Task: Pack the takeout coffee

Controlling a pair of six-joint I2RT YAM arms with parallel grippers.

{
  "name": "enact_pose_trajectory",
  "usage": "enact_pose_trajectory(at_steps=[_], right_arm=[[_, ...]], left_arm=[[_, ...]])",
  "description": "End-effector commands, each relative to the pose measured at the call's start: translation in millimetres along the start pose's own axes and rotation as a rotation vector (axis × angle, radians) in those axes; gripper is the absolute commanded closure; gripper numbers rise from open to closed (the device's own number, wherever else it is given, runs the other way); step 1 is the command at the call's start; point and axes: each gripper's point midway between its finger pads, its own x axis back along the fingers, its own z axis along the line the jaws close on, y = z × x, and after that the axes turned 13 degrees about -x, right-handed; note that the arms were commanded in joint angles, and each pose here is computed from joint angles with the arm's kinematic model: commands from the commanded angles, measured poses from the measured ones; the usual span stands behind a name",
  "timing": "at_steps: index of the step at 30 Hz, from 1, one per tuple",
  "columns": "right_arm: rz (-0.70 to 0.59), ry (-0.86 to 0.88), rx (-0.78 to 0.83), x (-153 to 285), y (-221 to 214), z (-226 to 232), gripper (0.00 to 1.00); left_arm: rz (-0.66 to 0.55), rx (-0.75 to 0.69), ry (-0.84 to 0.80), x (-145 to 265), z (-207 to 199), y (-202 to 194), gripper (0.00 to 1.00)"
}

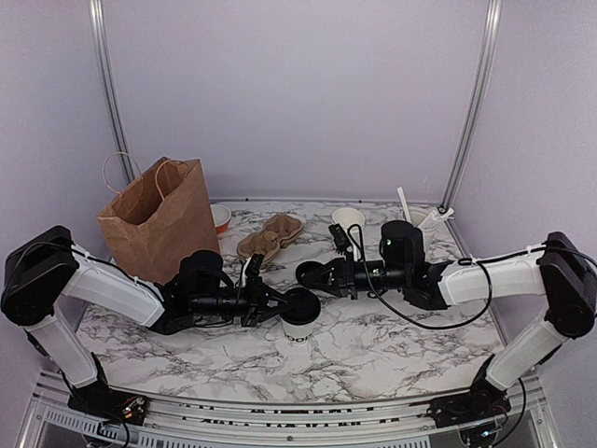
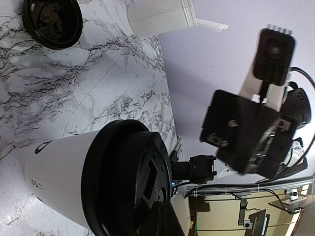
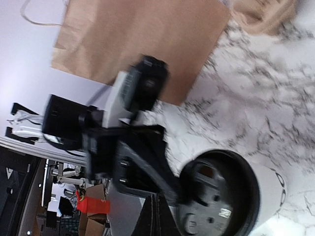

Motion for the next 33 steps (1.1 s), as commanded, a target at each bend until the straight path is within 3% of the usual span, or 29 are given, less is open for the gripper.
enact_pose_trajectory(at_steps=[1,5,12,14,17,24,29,33], right_arm=[[0.081,-0.126,-0.164,-10,-30,-79,1.00],[0.073,-0.151,-0.184,-10,-32,-87,1.00],[0.060,-0.181,-0.137,-11,-22,-76,1.00],[0.062,-0.179,-0.135,-11,-22,-75,1.00],[0.063,-0.173,-0.130,-12,-20,-72,1.00],[0.057,-0.182,-0.130,-13,-17,-71,1.00],[0.057,-0.161,-0.117,-13,-15,-63,1.00],[0.033,-0.083,-0.038,-11,-3,-23,1.00]], left_arm=[[0.063,0.028,0.097,-1,28,-17,1.00],[0.074,-0.017,0.060,-7,9,-12,1.00],[0.017,-0.195,-0.105,0,-81,15,1.00],[-0.006,-0.208,-0.118,6,-90,19,1.00],[0.001,-0.170,-0.067,5,-68,14,1.00],[0.164,0.065,0.209,-10,60,-51,1.00],[0.145,0.011,0.207,-8,44,-40,1.00],[0.142,-0.022,0.217,-6,35,-32,1.00]])
